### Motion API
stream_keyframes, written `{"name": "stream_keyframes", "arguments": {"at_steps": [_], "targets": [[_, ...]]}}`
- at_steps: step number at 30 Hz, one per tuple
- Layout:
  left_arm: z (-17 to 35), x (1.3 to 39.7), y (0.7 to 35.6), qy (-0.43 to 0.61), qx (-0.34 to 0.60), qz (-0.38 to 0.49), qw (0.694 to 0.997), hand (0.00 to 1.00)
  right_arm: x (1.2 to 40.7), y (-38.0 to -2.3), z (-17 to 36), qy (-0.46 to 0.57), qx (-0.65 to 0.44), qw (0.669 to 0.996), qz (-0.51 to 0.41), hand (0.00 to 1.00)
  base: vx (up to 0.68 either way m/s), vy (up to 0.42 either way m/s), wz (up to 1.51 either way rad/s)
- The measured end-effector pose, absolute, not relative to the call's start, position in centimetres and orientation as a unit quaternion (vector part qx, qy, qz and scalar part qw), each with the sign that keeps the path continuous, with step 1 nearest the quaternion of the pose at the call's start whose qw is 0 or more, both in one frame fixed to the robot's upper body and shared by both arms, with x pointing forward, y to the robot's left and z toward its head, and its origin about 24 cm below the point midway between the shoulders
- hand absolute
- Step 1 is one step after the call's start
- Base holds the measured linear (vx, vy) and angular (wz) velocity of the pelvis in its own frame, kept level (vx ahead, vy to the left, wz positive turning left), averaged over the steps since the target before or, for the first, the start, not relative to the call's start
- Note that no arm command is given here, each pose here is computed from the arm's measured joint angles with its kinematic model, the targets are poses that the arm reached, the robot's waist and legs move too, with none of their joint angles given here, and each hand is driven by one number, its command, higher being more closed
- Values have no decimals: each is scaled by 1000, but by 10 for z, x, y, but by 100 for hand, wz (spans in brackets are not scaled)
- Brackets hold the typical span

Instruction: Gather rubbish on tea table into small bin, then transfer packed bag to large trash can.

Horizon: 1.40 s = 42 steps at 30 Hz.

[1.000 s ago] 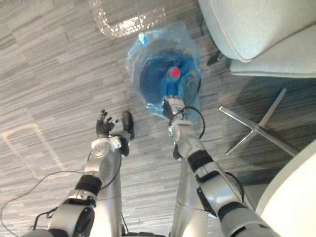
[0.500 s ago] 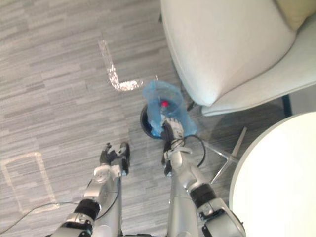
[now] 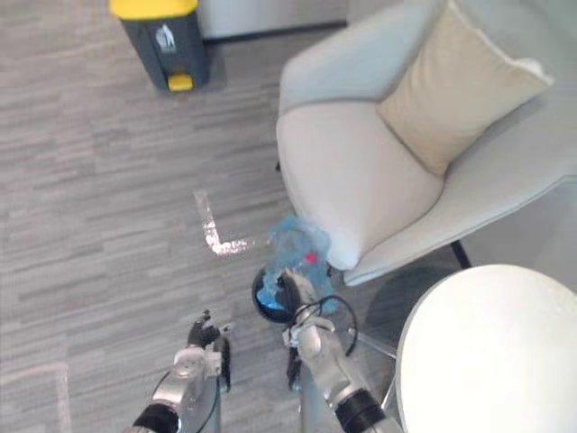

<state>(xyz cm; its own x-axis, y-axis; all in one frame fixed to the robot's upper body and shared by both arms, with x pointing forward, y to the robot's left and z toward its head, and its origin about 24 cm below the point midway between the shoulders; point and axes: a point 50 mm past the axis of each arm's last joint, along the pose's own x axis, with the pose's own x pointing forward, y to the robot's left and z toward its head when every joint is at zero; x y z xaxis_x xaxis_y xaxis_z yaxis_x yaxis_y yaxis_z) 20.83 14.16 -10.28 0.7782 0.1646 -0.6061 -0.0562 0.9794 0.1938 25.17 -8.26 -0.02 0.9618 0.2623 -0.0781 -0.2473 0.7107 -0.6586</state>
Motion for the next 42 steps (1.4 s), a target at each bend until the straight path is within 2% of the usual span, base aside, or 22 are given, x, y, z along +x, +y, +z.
{"name": "stream_keyframes", "arguments": {"at_steps": [5,9,12,18,23,31,42], "targets": [[-96,206,153,305,108,52,945,0,250,-99,-6,16,-346,928,138,100,53,45,-19],[-80,206,164,262,117,59,956,0,248,-105,5,-1,-320,936,144,100,5,32,-20],[-58,210,162,204,120,52,970,0,250,-109,23,-37,-301,940,157,100,-43,33,-17],[-34,212,154,140,138,25,980,0,251,-118,38,-59,-280,941,181,100,-26,19,-8],[-27,210,153,119,165,10,979,0,255,-115,50,-79,-262,941,200,100,-3,10,-10],[-19,211,132,86,199,-38,975,0,270,-114,79,-129,-253,935,211,100,8,4,-2],[14,240,131,-22,302,-84,949,0,272,-104,99,-174,-242,925,238,100,-12,3,0]]}}
